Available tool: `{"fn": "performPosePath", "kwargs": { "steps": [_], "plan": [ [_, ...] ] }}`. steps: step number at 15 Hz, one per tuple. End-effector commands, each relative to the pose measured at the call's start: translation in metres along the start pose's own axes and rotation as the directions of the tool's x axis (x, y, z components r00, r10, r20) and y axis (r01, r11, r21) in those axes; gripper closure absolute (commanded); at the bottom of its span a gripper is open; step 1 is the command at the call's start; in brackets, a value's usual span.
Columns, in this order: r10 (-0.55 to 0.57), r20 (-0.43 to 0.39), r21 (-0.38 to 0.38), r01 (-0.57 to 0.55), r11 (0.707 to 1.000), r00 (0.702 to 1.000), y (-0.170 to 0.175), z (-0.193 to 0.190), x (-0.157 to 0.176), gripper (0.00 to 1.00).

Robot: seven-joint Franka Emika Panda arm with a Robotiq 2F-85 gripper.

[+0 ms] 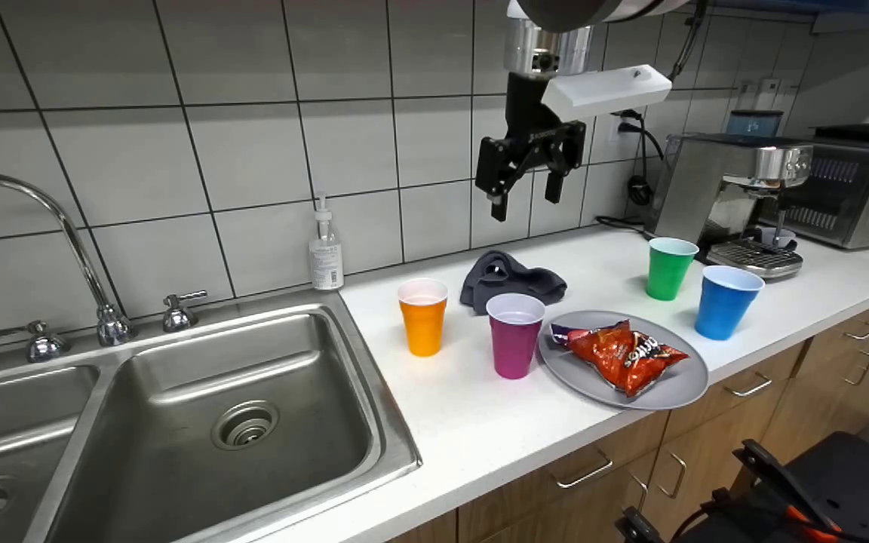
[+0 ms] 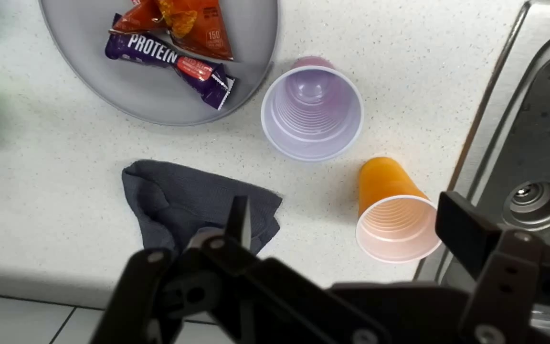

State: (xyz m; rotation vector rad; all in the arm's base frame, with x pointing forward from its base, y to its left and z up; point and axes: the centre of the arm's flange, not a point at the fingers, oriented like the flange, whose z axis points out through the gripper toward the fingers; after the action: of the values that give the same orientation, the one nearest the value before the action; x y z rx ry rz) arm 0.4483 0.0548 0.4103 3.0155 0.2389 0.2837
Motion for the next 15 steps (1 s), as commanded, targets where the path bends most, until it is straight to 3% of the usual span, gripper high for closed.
{"fn": "performPosePath", "kwargs": {
  "steps": [1, 15],
  "plan": [
    [0.076, -0.023, 0.016, -0.075, 0.997, 0.997, 0.009, 0.005, -0.005, 0.00],
    [0.200, -0.038, -0.007, -0.200, 0.980, 0.979, 0.054, 0.054, -0.032, 0.00]
  ]
}}
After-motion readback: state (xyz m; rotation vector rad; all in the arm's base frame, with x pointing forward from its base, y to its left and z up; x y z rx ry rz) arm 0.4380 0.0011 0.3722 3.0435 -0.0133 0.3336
